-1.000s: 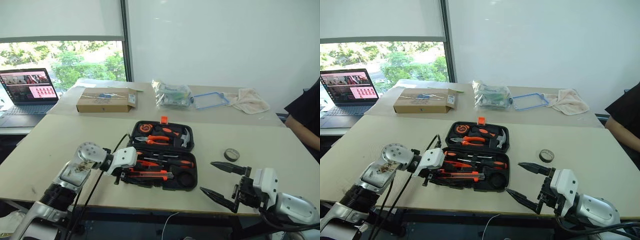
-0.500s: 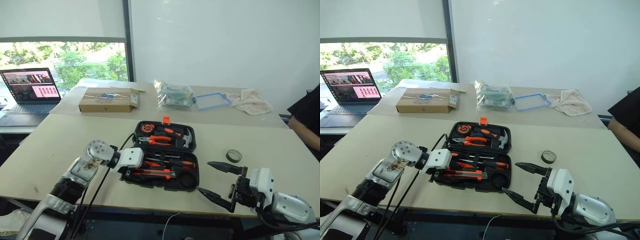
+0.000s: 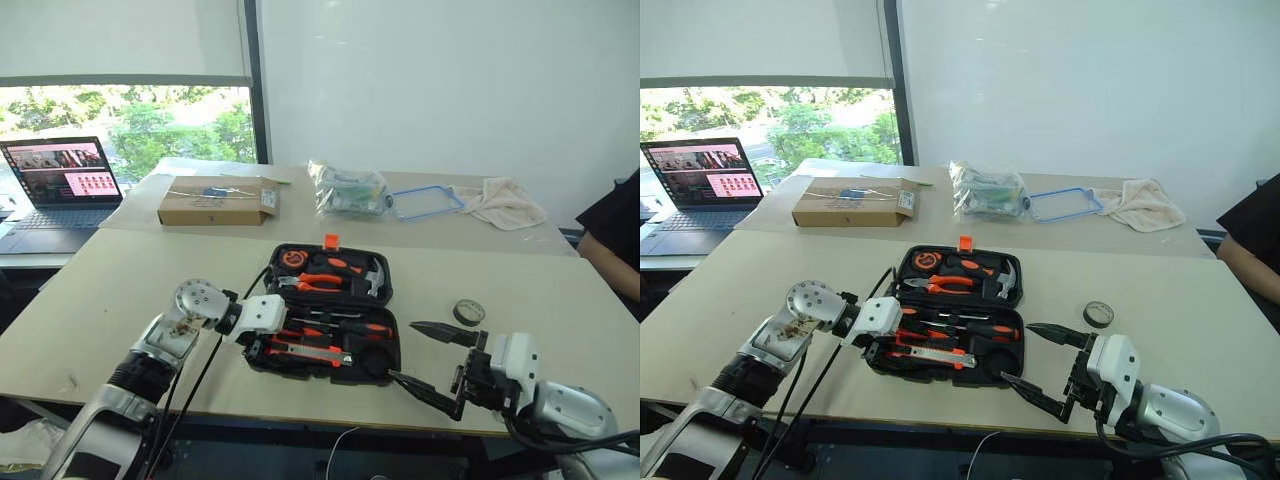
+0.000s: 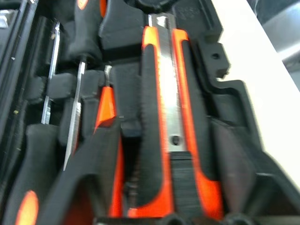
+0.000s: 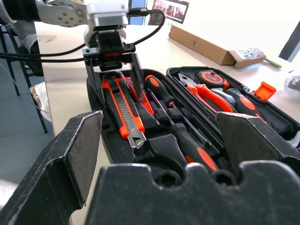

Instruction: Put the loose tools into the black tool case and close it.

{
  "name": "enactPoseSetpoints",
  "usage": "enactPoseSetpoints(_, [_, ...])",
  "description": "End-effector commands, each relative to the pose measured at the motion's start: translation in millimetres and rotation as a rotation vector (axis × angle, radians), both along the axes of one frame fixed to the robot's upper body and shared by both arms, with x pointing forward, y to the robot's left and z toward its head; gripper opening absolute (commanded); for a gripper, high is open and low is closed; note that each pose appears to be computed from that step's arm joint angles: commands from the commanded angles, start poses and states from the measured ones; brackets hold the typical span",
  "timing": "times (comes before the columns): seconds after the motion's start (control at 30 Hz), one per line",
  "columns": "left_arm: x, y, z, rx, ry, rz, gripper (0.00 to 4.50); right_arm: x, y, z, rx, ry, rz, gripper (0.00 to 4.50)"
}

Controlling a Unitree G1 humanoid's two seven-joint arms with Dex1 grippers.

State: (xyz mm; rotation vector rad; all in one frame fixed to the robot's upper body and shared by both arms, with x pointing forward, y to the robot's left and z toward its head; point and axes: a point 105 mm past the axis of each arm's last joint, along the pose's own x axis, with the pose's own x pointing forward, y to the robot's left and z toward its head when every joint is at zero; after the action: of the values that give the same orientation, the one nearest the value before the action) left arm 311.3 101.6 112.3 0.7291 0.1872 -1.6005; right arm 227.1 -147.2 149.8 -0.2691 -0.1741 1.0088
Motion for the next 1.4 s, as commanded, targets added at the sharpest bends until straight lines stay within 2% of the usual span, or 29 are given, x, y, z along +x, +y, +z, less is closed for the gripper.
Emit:
enactPoseSetpoints(0.03, [-5.6,-6.3,18.5,-0.106,0.01,-0.076,4.02,1.6,-1.5,8.0,0.001,-0.051,0.004,4.5])
enactPoseSetpoints(0.13, [-3.2,-2.3,41.8,-0.195,0.058,-0.066,4.02,3.5,-3.2,7.4,0.0,-0.051,0.004,4.5])
enactPoseSetpoints(0.27, [1.7,7.9,63.8,-0.225,0.05,-0.05,4.02,5.1,-4.8,5.0,-0.008,-0.048,0.013,4.5])
enactPoseSetpoints(0.37, [1.4,16.2,62.5,-0.187,0.019,-0.038,3.26,6.4,-4.8,4.0,-0.009,-0.049,0.015,4.5])
enactPoseSetpoints(0.5, [0.6,9.8,56.6,-0.198,-0.001,-0.021,1.85,6.4,-4.9,1.6,-0.007,-0.045,0.013,4.5])
enactPoseSetpoints(0.6, [-0.9,-0.5,51.9,-0.211,-0.018,-0.026,0.63,5.5,-4.6,0.1,-0.005,-0.041,0.011,4.5])
enactPoseSetpoints(0.67, [-0.9,-6.9,48.9,-0.209,-0.025,-0.026,0.1,5.6,-4.7,0.1,-0.005,-0.04,0.01,4.5])
enactPoseSetpoints(0.83, [-8.1,-22.7,28.4,-0.155,-0.021,-0.049,0.1,5.5,-5.9,0.9,-0.006,-0.042,0.001,4.5])
enactPoseSetpoints(1.0, [-5.7,-24.8,14.5,-0.113,-0.012,-0.014,0.1,4.7,-4.6,1.1,0.0,-0.042,-0.005,4.5])
enactPoseSetpoints(1.2, [0.6,-15.8,-11.3,-0.005,0.011,0.057,0.1,1.4,-3.1,0.2,0.007,-0.04,-0.011,4.5])
enactPoseSetpoints(1.4, [-5.7,3.2,-34.4,0.111,0.095,0.102,0.1,1.7,-2.7,2.2,0.013,-0.046,-0.017,4.5])
